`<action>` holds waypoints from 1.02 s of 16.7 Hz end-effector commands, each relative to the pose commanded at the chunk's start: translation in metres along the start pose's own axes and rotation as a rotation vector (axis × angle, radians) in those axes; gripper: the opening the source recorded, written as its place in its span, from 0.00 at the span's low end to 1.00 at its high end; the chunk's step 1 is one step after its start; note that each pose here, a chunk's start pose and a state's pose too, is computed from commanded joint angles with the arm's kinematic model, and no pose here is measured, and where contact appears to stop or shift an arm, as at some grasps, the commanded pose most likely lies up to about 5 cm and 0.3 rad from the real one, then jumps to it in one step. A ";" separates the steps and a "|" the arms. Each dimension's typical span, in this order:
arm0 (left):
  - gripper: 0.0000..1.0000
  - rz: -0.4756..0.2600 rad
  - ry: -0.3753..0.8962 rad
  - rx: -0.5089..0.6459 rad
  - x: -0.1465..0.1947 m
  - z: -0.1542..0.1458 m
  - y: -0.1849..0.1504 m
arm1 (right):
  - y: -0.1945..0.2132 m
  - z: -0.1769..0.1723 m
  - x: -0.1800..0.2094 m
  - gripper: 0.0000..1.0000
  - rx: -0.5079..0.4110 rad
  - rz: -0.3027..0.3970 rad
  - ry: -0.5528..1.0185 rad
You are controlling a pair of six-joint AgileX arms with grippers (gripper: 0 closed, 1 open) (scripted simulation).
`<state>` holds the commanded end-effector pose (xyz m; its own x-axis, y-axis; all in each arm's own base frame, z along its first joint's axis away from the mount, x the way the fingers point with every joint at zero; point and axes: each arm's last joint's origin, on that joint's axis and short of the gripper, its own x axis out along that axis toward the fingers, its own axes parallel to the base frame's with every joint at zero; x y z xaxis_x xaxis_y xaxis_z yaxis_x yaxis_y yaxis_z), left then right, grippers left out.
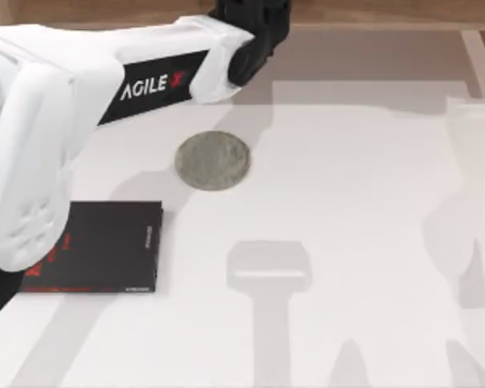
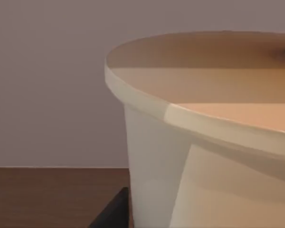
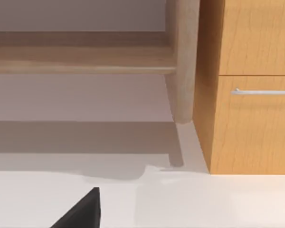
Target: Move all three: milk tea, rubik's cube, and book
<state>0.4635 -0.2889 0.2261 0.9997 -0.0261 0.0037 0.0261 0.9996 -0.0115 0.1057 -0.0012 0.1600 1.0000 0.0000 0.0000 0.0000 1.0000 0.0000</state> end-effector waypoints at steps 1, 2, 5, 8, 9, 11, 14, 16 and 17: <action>0.02 0.000 0.000 0.000 0.000 0.000 0.000 | 0.000 0.000 0.000 1.00 0.000 0.000 0.000; 0.00 0.000 0.000 0.000 0.000 0.000 0.000 | 0.000 0.000 0.000 1.00 0.000 0.000 0.000; 0.00 0.000 0.000 0.000 0.000 0.000 0.000 | 0.000 0.000 0.000 1.00 0.000 0.000 0.000; 0.00 0.000 0.000 0.000 0.000 0.000 0.000 | 0.000 0.000 0.000 1.00 0.000 0.000 0.000; 0.00 0.000 0.000 0.000 0.000 0.000 0.000 | 0.000 0.000 0.000 1.00 0.000 0.000 0.000; 0.00 -0.002 -0.004 -0.001 -0.002 0.002 -0.002 | 0.000 0.000 0.000 1.00 0.000 0.000 0.000; 0.00 0.004 -0.024 -0.014 -0.018 0.013 -0.004 | 0.000 0.000 0.000 1.00 0.000 0.000 0.000; 0.00 0.000 -0.009 -0.005 -0.036 0.011 -0.003 | 0.000 0.000 0.000 1.00 0.000 0.000 0.000; 0.00 -0.007 0.012 0.010 -0.045 0.004 -0.003 | 0.000 0.000 0.000 1.00 0.000 0.000 0.000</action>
<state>0.4182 -0.2911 0.2299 0.9994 -0.0329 -0.0080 0.0329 0.9995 -0.0017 0.1057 -0.0012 0.1600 1.0000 0.0000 0.0000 0.0000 1.0000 0.0000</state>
